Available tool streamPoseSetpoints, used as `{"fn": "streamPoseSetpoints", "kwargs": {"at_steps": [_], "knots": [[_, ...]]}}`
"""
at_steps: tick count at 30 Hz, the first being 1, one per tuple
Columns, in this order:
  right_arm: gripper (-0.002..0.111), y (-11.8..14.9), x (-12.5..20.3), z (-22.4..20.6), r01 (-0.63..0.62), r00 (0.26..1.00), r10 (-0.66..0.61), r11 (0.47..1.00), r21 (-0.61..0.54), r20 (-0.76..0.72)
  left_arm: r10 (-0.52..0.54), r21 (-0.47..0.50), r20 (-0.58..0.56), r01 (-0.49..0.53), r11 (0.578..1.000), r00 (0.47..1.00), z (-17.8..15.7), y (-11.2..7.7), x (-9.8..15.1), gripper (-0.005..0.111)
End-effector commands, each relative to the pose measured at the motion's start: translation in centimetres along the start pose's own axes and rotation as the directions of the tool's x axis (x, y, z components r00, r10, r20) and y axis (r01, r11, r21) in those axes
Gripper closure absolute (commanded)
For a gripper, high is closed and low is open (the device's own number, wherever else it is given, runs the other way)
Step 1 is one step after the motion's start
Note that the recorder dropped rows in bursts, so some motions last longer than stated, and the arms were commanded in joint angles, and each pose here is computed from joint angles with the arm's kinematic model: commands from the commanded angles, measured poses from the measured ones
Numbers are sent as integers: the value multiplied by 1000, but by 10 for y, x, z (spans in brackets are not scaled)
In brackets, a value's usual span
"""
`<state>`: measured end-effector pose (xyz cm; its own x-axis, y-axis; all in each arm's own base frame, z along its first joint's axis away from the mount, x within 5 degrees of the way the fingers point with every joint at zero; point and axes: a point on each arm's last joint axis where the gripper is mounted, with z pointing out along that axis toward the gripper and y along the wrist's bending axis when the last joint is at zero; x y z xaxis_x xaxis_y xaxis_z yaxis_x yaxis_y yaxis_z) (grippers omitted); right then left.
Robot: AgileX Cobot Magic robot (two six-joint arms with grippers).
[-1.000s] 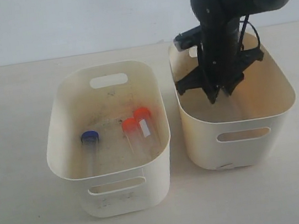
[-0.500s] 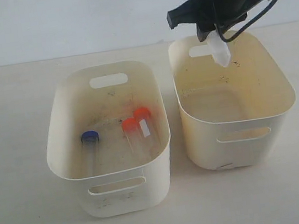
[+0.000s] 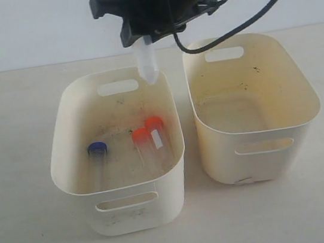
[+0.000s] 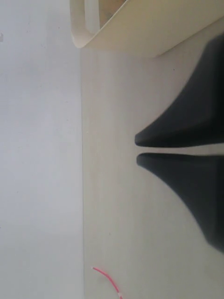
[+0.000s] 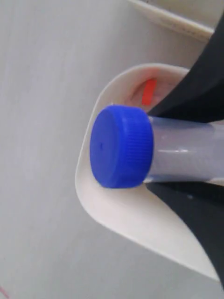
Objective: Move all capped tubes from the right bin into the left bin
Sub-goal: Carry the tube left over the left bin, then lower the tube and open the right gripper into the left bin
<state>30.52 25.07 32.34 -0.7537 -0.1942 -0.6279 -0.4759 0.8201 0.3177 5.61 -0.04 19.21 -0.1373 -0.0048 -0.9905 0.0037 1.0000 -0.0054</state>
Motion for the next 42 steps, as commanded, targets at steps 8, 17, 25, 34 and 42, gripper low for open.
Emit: {"fn": "streamPoseSetpoints", "kwargs": {"at_steps": [8,17,25,34,42], "knots": [[108,31,2,-2,120,990,-115,991,-60,84,-4,0,16,4,1000,1000,-1,0,-2,103],[108,30,3,-2,162,985,-158,985,-55,74,-4,0,16,4,1000,1000,-1,0,-2,103],[108,29,9,5,134,991,-134,989,-65,4,-4,0,16,4,1000,1000,-1,0,-2,103],[108,22,25,47,78,990,-85,995,-66,-115,-4,0,16,4,1000,1000,-1,0,-2,103],[104,15,37,75,76,978,-83,996,-47,-192,-4,0,16,4,1000,1000,-1,0,-2,103]]}}
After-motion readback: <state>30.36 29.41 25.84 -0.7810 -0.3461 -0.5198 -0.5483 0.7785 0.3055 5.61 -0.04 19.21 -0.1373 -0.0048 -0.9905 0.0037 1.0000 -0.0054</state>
